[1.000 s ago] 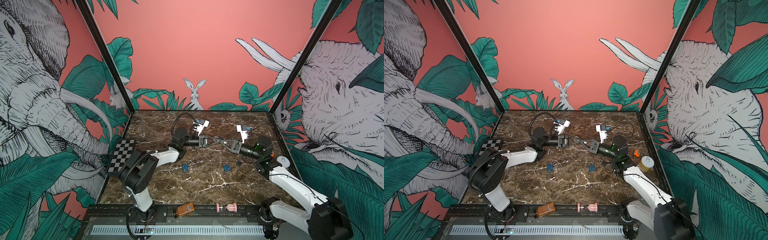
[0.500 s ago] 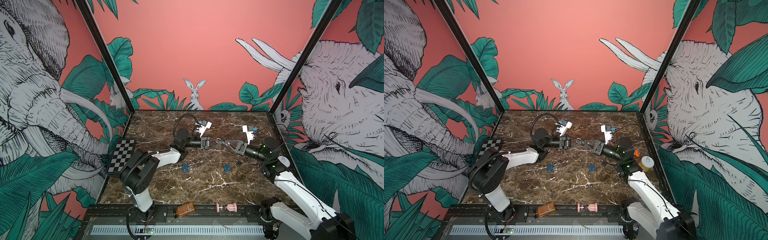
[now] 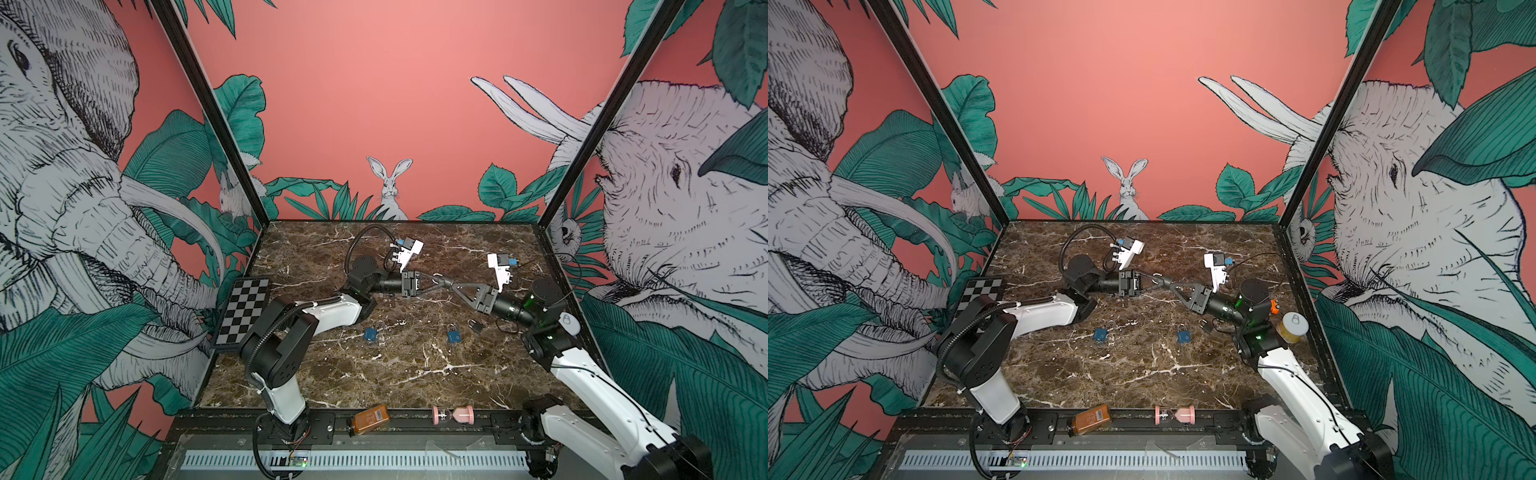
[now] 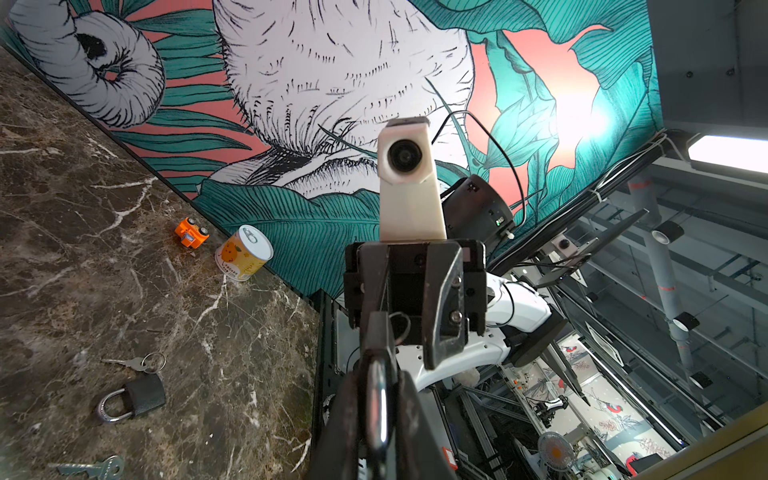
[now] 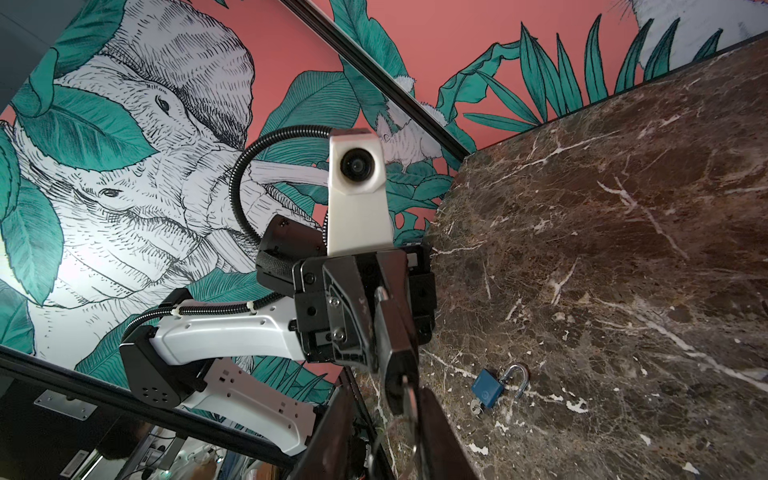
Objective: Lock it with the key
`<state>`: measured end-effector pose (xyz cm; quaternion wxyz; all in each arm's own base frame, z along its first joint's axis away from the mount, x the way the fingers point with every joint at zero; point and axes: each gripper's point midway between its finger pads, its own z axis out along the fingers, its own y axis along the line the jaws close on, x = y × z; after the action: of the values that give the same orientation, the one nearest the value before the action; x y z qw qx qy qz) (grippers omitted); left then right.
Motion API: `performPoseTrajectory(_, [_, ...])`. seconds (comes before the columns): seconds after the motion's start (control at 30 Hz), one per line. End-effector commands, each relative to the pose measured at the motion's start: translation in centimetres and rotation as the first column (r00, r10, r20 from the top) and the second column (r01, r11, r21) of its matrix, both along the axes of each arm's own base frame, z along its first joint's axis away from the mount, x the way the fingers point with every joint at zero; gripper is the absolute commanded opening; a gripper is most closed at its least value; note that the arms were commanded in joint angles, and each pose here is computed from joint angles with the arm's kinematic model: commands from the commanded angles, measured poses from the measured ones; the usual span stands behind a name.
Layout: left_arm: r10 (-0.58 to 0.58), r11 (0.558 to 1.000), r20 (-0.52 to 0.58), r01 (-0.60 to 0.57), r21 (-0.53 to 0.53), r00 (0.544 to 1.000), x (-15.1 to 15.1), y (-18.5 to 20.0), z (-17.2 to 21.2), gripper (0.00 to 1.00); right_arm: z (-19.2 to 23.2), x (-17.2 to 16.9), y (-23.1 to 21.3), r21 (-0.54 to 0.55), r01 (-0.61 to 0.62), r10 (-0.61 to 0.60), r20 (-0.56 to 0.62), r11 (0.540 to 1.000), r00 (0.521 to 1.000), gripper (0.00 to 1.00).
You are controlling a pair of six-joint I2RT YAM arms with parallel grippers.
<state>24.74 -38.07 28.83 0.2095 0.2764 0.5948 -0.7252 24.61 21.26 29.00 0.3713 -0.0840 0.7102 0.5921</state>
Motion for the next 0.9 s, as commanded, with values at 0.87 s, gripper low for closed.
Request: performPoseTrajectory(0.87, [-0.023,0.999,0.052,0.026,-0.043,0.998,-0.4,0.1,1.8,0.0,1.6,1.4,-0.6,0.016,0.049,-0.05,0.075,0.999,0.996,0.09])
